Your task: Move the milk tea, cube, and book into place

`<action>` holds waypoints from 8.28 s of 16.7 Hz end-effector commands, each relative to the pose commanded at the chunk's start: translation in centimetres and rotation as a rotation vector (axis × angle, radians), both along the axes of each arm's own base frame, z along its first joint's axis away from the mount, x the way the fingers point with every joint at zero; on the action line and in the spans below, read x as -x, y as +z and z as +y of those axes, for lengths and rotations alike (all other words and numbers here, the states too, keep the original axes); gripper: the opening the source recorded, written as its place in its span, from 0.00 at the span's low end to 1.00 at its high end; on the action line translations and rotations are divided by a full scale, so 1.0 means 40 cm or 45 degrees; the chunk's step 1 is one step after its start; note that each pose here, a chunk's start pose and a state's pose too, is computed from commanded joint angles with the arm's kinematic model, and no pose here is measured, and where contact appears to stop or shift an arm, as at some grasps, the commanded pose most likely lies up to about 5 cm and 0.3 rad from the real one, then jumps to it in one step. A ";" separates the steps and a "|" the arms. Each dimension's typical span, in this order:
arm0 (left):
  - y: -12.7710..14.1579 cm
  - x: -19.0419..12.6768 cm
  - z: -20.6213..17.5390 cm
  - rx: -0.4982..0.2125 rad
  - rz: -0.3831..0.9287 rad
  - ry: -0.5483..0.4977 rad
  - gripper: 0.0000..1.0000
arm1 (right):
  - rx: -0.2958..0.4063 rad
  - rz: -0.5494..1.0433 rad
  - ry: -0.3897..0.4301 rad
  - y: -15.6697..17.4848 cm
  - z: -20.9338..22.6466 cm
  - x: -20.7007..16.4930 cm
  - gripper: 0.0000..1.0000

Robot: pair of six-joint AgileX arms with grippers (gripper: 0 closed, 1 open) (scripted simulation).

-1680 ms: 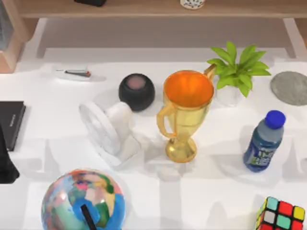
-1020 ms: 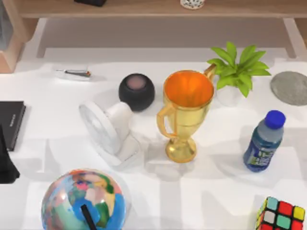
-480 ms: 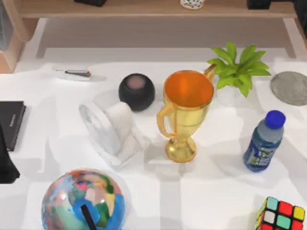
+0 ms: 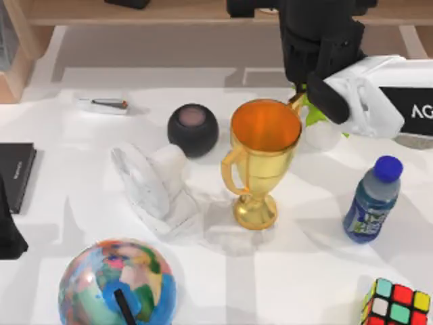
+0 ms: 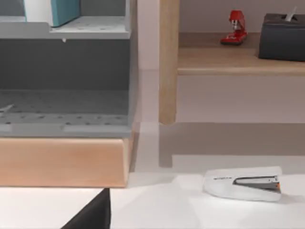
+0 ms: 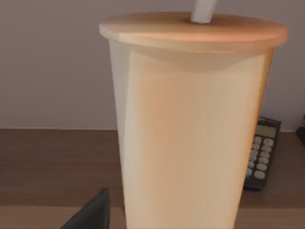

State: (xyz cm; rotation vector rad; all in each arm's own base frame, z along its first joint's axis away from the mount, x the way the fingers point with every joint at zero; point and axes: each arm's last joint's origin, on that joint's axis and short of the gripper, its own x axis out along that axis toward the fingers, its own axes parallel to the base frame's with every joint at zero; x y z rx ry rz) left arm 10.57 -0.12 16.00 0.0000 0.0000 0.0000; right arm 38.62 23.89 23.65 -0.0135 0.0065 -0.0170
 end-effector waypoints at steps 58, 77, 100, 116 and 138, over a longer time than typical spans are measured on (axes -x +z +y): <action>0.000 0.000 0.000 0.000 0.000 0.000 1.00 | -0.006 -0.007 0.006 0.004 0.035 -0.014 0.00; 0.000 0.000 0.000 0.000 0.000 0.000 1.00 | 0.038 -0.099 -0.076 0.008 -0.273 0.062 0.00; 0.000 0.000 0.000 0.000 0.000 0.000 1.00 | -0.003 0.169 -0.012 -0.286 -0.590 0.078 0.00; 0.000 0.000 0.000 0.000 0.000 0.000 1.00 | -0.009 0.139 0.013 -0.313 -0.588 0.054 0.53; 0.000 0.000 0.000 0.000 0.000 0.000 1.00 | -0.009 0.126 0.003 -0.308 -0.593 0.117 1.00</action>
